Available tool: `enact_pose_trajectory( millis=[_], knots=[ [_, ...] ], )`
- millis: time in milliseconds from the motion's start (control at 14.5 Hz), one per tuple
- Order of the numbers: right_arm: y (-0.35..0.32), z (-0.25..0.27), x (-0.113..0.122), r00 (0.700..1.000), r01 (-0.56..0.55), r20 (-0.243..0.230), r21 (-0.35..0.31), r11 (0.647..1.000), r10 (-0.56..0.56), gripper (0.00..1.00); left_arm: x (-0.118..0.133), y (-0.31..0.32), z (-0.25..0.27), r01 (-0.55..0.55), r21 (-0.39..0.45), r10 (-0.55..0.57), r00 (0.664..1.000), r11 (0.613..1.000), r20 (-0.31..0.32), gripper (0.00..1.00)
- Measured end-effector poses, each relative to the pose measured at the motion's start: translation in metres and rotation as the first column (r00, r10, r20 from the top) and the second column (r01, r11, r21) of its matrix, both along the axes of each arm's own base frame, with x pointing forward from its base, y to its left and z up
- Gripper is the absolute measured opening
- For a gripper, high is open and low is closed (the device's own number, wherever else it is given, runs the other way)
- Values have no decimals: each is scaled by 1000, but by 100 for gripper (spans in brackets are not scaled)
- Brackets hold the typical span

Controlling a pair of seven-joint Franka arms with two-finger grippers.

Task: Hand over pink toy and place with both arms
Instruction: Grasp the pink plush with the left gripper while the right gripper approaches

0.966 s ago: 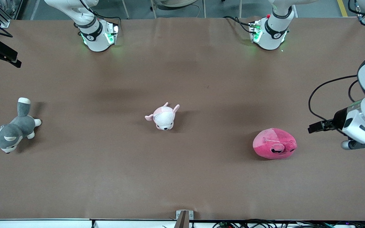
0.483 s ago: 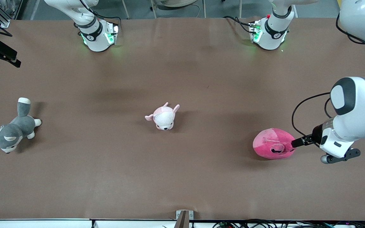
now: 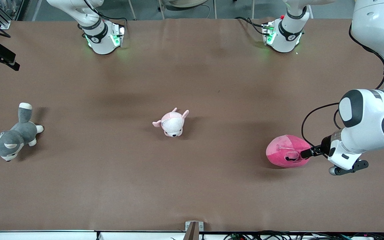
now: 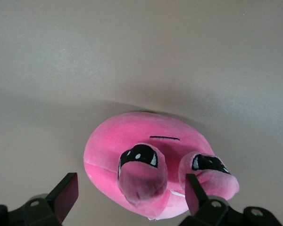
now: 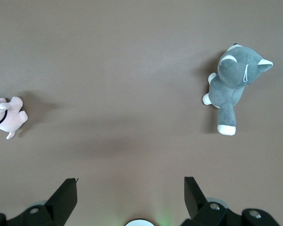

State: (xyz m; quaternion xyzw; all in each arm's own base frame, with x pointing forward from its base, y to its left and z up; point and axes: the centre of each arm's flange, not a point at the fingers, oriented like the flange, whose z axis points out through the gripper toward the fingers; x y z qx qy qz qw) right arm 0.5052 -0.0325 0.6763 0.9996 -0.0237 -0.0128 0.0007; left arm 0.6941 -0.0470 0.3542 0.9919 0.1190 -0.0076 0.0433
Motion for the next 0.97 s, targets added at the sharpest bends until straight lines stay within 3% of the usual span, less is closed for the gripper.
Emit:
enact_pose_trajectory(
  millis=[207,483,759,966],
  knots=[
    [-13,-21,17,1000,23,-21,-3,1000,-24,100,0,0,-8,-6,-5,6,1000,1000,-13,99],
    [-19,-42,40,999,32,1,-7,999,-32,100,0,0,-21,-8,-7,8,999,1000,-31,87],
    [-26,-101,69,995,38,-92,-23,999,-40,100,2,-1,-20,-21,-27,20,1000,999,-18,43],
    [-23,-124,79,991,38,-129,-39,999,-43,100,2,-2,-20,-58,-28,58,998,998,-21,17]
  ],
)
